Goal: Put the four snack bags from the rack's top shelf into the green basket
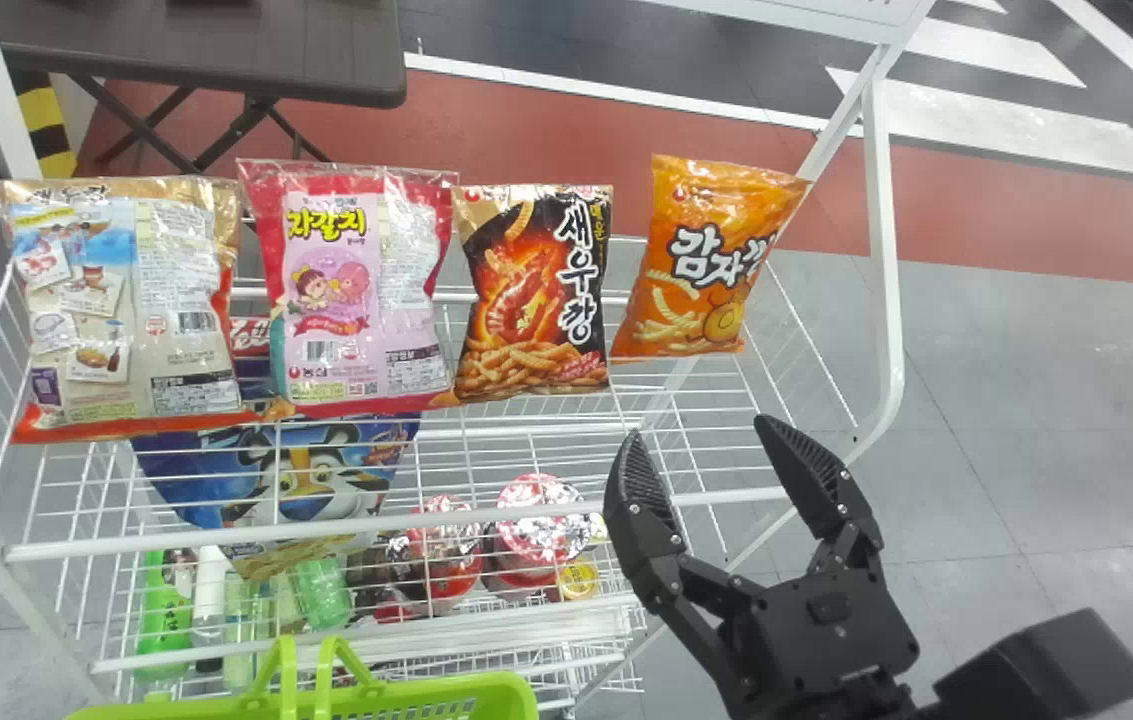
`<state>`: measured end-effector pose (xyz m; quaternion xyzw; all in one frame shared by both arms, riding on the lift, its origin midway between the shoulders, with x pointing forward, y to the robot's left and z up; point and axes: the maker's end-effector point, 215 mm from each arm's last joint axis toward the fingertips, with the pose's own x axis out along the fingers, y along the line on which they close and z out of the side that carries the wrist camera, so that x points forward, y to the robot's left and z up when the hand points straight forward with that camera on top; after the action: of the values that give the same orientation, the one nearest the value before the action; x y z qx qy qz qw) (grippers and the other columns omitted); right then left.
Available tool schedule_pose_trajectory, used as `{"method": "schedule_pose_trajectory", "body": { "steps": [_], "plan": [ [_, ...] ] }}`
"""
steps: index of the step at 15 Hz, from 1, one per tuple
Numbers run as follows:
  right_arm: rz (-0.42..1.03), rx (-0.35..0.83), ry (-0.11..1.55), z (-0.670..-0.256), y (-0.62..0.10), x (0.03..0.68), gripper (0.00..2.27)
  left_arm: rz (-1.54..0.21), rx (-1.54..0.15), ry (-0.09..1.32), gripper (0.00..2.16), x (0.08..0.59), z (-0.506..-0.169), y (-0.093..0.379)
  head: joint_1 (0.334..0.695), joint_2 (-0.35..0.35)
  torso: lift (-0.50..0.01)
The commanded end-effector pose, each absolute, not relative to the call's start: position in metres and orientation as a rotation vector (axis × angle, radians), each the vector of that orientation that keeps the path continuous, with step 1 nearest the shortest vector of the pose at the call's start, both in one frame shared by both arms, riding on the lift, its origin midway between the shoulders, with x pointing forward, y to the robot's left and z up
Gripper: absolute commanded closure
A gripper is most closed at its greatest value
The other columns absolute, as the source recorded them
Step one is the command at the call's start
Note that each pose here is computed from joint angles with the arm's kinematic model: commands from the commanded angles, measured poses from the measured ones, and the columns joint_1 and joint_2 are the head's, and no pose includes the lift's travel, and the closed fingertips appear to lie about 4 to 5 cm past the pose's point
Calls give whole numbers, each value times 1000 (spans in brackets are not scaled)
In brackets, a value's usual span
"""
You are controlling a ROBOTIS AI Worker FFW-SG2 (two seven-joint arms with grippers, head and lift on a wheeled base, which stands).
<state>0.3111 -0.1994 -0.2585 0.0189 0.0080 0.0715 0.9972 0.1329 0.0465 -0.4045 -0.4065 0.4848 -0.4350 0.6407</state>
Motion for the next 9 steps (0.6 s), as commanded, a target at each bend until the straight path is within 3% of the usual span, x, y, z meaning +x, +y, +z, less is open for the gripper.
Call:
{"method": "schedule_pose_trajectory", "body": {
  "steps": [1, 9],
  "plan": [
    [144, 38, 18, -260, -199, 311, 110, -994, -925, 1096, 2148, 134, -404, 47, 695, -350, 0],
    [145, 46, 28, -270, -197, 314, 110, -1008, -930, 1090, 2148, 133, -400, 45, 695, -350, 0]
  ]
}}
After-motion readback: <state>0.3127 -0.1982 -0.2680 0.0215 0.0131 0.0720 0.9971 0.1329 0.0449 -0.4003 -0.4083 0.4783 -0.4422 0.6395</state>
